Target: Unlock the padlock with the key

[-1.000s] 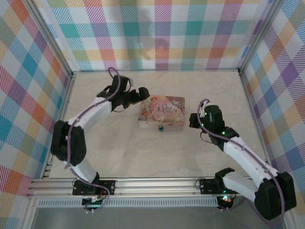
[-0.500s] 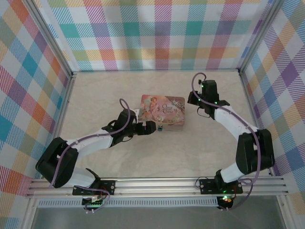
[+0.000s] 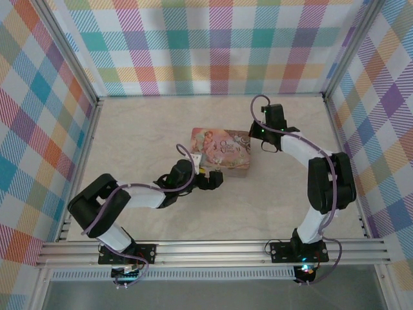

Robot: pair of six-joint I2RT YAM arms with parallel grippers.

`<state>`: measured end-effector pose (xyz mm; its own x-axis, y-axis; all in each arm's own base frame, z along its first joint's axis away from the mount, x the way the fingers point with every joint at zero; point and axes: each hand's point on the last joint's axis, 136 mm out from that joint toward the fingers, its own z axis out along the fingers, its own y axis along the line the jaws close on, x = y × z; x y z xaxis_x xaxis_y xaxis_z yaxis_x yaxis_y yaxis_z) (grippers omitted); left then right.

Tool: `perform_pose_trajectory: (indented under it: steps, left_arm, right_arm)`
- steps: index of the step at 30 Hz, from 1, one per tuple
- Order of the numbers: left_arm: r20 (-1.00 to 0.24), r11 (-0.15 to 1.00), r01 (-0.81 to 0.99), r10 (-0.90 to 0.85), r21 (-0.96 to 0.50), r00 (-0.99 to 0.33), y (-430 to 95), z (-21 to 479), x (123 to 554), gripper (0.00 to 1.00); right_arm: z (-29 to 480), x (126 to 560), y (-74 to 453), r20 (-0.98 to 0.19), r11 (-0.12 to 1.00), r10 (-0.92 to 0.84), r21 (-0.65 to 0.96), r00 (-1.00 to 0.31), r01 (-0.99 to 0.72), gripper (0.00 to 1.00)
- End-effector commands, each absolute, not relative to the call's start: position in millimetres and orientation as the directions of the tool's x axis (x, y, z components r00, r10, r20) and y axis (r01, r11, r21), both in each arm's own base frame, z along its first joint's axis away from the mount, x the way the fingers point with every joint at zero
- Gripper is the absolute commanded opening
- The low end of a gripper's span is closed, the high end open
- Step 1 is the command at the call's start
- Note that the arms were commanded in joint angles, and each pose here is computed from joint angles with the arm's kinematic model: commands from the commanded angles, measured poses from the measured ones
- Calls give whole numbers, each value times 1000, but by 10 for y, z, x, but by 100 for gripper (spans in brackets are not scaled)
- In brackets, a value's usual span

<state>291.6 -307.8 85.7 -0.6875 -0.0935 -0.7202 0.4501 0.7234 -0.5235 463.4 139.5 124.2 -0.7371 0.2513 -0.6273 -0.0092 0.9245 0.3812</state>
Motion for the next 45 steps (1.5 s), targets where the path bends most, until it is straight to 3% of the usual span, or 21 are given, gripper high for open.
perform_pose_trajectory:
  steps: [1,28,45]
  left_arm:
    - [-783,726,502,-80,-470,-617,-3177,880,2941,100]
    - [-814,564,651,-67,-508,-577,-3795,932,2971,87]
    - [-835,809,435,-120,-396,-537,-3223,665,3116,93]
  right_arm:
    - [1310,4725,1398,-640,922,261,388,-723,-11,0]
    - [1005,4572,1591,-585,899,256,436,-769,-33,0]
    - [1067,4395,1789,-567,860,283,507,-774,-57,0]
